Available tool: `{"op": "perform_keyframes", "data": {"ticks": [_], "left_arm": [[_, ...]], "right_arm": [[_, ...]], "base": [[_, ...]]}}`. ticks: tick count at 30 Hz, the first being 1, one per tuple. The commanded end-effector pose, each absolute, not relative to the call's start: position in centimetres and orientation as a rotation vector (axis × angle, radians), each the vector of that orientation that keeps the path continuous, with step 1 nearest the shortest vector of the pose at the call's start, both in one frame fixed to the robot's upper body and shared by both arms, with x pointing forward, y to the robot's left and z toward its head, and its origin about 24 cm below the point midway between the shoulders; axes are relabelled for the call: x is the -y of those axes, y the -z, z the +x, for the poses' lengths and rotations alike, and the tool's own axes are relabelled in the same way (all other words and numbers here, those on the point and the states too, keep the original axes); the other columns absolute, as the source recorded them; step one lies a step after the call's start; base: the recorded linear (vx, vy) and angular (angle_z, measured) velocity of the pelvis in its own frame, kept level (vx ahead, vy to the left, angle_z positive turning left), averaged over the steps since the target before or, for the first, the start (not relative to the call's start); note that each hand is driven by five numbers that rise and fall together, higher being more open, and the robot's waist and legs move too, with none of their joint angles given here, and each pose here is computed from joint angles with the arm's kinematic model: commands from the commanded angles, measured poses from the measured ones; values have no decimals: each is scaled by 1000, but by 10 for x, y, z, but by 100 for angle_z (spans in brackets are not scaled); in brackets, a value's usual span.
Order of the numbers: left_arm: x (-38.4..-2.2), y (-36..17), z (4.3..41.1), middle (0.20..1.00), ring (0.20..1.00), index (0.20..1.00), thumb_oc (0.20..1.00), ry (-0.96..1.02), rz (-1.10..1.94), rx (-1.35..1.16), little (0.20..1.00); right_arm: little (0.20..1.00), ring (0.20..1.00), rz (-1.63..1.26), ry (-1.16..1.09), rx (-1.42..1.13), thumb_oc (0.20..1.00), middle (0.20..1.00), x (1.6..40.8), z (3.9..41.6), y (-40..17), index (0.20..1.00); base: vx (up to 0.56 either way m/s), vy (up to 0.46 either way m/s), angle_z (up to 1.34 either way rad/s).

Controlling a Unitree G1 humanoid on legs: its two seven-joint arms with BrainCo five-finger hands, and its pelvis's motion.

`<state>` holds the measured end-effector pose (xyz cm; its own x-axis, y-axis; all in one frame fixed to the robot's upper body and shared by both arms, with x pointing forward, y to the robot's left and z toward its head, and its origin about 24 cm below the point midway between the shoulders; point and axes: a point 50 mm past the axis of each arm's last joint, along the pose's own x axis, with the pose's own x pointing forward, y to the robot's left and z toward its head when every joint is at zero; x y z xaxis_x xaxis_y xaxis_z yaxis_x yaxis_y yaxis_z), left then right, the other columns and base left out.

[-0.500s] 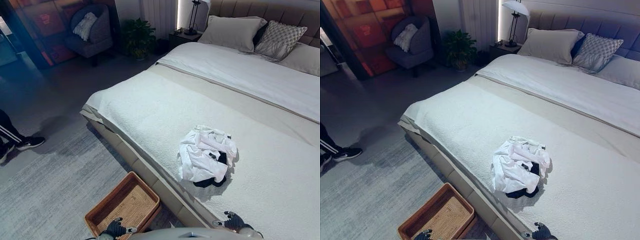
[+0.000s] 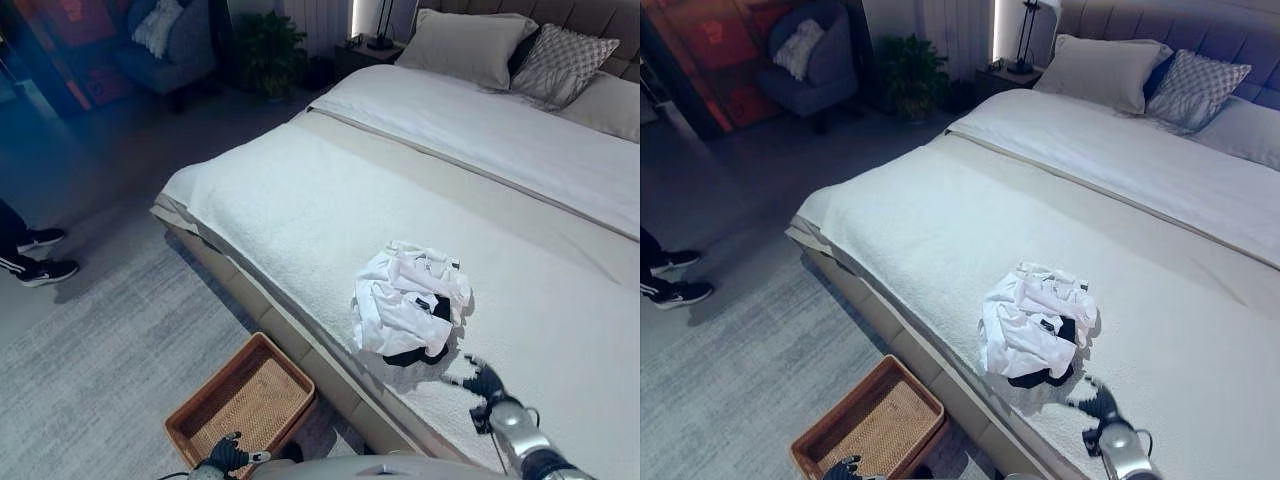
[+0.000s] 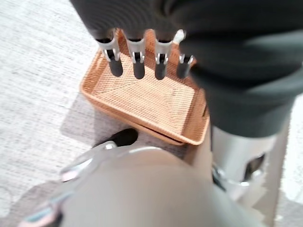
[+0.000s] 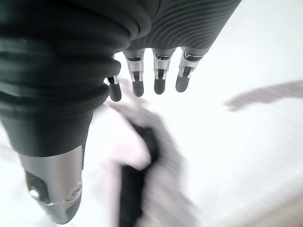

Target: Pick up clothes into the bucket

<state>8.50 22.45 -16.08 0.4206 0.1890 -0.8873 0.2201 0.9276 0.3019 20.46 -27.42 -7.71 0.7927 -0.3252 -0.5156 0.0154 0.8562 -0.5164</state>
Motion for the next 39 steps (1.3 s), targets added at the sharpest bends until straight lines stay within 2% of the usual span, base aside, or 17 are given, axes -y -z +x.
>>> {"op": "perform_keyframes", "data": {"ticks": [1,6,10,21,26,32,39], "left_arm": [[-237,151,116,1000,1000,1000,1000,-39,459,-1057,1000],[-230,144,137,1000,1000,1000,1000,-60,477,-983,1000],[-228,142,144,1000,1000,1000,1000,-57,489,-956,1000],[-204,120,191,1000,1000,1000,1000,-88,466,-759,1000],[-196,113,205,1000,1000,1000,1000,-104,423,-711,1000],[-186,100,225,1000,1000,1000,1000,-97,394,-628,1000],[-189,93,236,1000,1000,1000,1000,-157,366,-601,1000]], "right_arm": [[1000,1000,-567,264,-416,1000,1000,276,251,36,1000],[1000,1000,-567,383,-230,1000,1000,277,289,-8,1000],[1000,1000,-586,391,-196,1000,1000,275,297,-18,1000],[1000,1000,-663,530,165,1000,1000,257,350,-112,1000],[1000,1000,-681,573,231,1000,1000,257,367,-144,1000],[1000,1000,-711,628,350,1000,1000,254,379,-189,1000],[1000,1000,-649,681,511,1000,1000,244,377,-225,1000]], "base": [[-98,11,-2],[-54,20,-1],[-8,5,1],[-45,40,-3],[-14,9,2],[-19,13,8],[-4,1,4]]}}
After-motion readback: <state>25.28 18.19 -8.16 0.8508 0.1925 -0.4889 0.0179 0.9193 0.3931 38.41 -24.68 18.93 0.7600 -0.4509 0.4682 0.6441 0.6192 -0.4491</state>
